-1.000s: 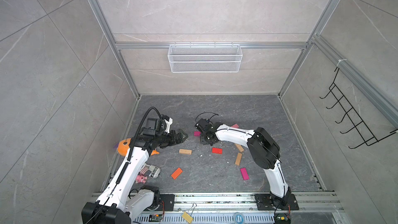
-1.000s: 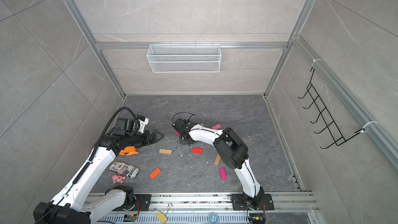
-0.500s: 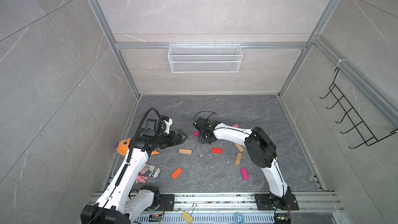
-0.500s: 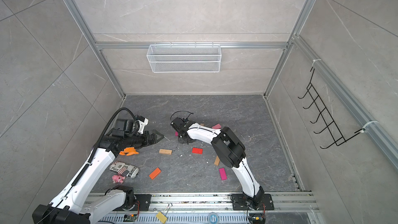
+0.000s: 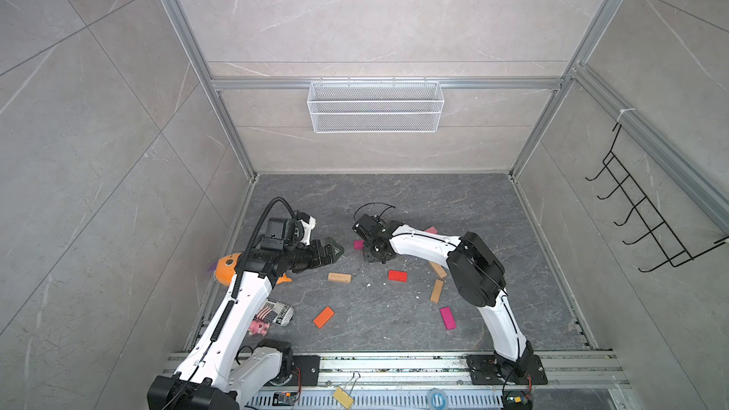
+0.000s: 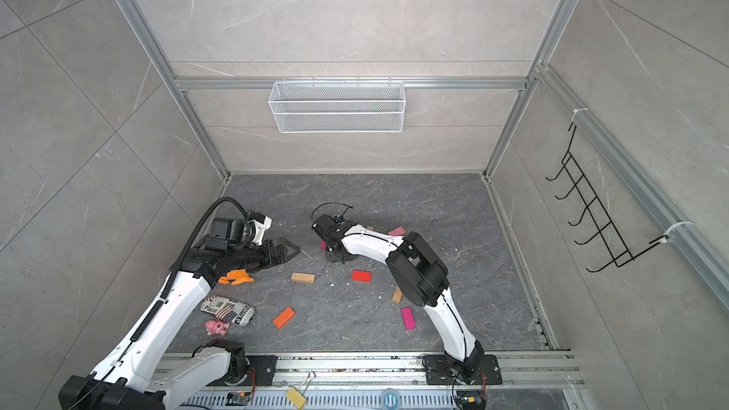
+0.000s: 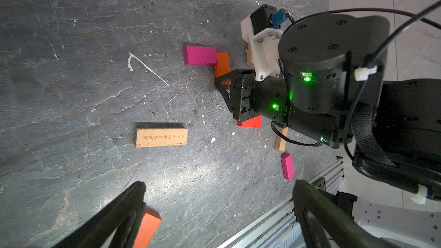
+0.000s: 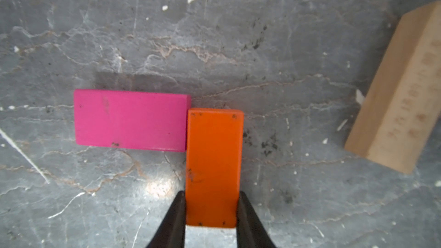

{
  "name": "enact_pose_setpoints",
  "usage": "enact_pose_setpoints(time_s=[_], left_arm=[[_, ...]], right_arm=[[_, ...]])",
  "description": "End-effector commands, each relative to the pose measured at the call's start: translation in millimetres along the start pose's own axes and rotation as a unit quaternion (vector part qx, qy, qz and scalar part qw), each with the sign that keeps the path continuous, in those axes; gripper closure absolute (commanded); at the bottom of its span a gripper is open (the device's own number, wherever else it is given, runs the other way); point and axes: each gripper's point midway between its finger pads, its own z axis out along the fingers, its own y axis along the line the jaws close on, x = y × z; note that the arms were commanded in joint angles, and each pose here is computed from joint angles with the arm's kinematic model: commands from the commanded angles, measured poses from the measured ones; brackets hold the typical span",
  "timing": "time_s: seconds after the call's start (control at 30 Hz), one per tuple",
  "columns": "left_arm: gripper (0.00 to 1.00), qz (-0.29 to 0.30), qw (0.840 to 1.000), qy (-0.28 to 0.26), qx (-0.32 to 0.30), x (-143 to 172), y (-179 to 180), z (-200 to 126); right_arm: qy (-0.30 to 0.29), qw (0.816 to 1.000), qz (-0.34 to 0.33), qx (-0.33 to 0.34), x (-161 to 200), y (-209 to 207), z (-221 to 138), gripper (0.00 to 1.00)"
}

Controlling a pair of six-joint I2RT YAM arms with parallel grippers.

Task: Assemble the letter p with building blocks
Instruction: Assemble the building block at the center of the board.

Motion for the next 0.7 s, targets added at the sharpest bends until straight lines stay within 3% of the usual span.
enact_pose_setpoints(time_s=[0.0, 0.47, 0.67], left_arm=[[0.00, 0.002, 1.000, 0.000, 0.011, 1.9, -3.7, -3.7], [0.01, 0.002, 1.000, 0.000, 0.010, 1.8, -2.8, -3.1], [0.00, 0.001, 1.000, 0.001, 0.009, 2.0, -2.3, -2.9]], right_arm=[[0.024, 0.999, -0.018, 0.033, 12.6, -9.6, 14.1, 0.70], [0.031, 0.999, -0.024, 0.030, 12.9, -8.9, 19.6, 0.69], [0.028, 0.999, -0.026, 0.029, 11.6, -8.7, 17.6, 0.64]])
